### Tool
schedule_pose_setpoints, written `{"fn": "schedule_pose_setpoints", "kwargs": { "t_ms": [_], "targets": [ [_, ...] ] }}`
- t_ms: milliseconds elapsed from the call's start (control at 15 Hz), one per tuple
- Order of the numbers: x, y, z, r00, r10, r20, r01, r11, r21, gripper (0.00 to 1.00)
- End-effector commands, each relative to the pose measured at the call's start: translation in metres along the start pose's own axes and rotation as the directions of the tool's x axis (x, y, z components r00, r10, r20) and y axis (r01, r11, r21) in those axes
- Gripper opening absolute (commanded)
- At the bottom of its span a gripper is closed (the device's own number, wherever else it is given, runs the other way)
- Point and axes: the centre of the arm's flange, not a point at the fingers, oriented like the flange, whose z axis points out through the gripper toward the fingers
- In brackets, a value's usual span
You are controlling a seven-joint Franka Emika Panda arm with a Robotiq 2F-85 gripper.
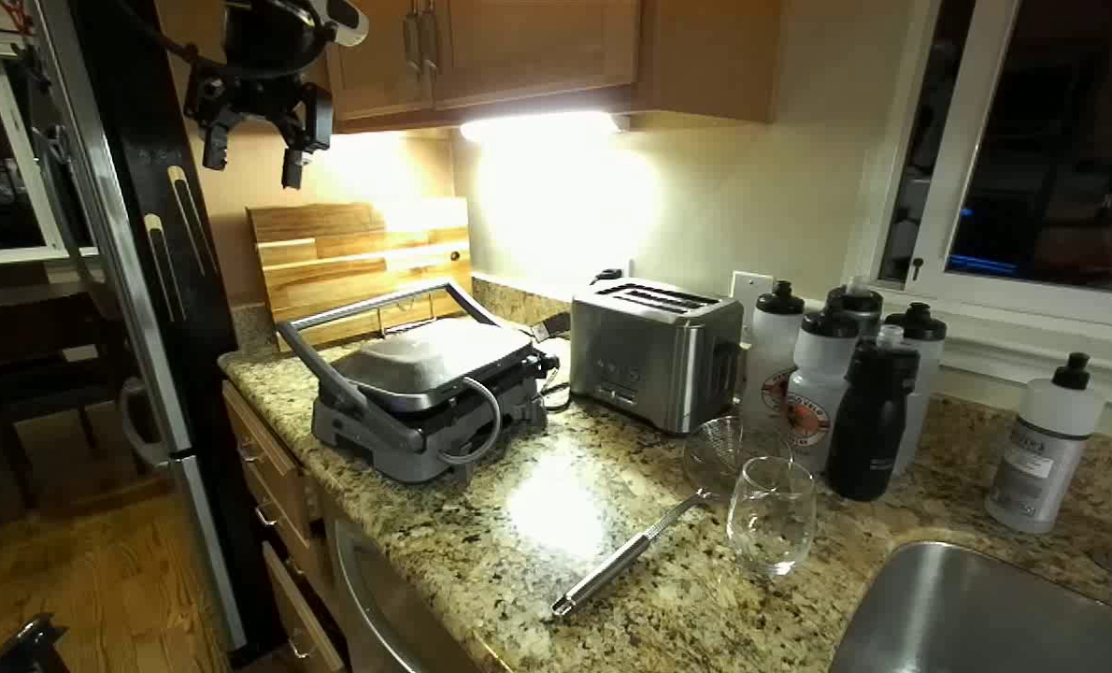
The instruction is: Open the sandwich maker
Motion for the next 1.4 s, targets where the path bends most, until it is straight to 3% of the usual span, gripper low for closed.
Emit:
{"fn": "schedule_pose_setpoints", "kwargs": {
  "t_ms": [0,333,533,800,1067,1333],
  "targets": [
    [0.000,0.000,0.000,1.000,0.000,0.000,0.000,1.000,0.000,1.00],
    [0.003,0.000,0.001,1.000,0.002,0.000,-0.002,1.000,0.003,1.00],
    [0.018,0.001,0.001,0.996,0.091,-0.002,-0.091,0.996,-0.005,1.00],
    [0.053,0.007,-0.002,0.968,0.252,-0.015,-0.251,0.967,0.044,1.00],
    [0.095,0.003,-0.003,0.930,0.355,-0.093,-0.347,0.934,0.088,1.00],
    [0.137,-0.007,0.008,0.903,0.363,-0.230,-0.360,0.931,0.056,1.00]
  ]
}}
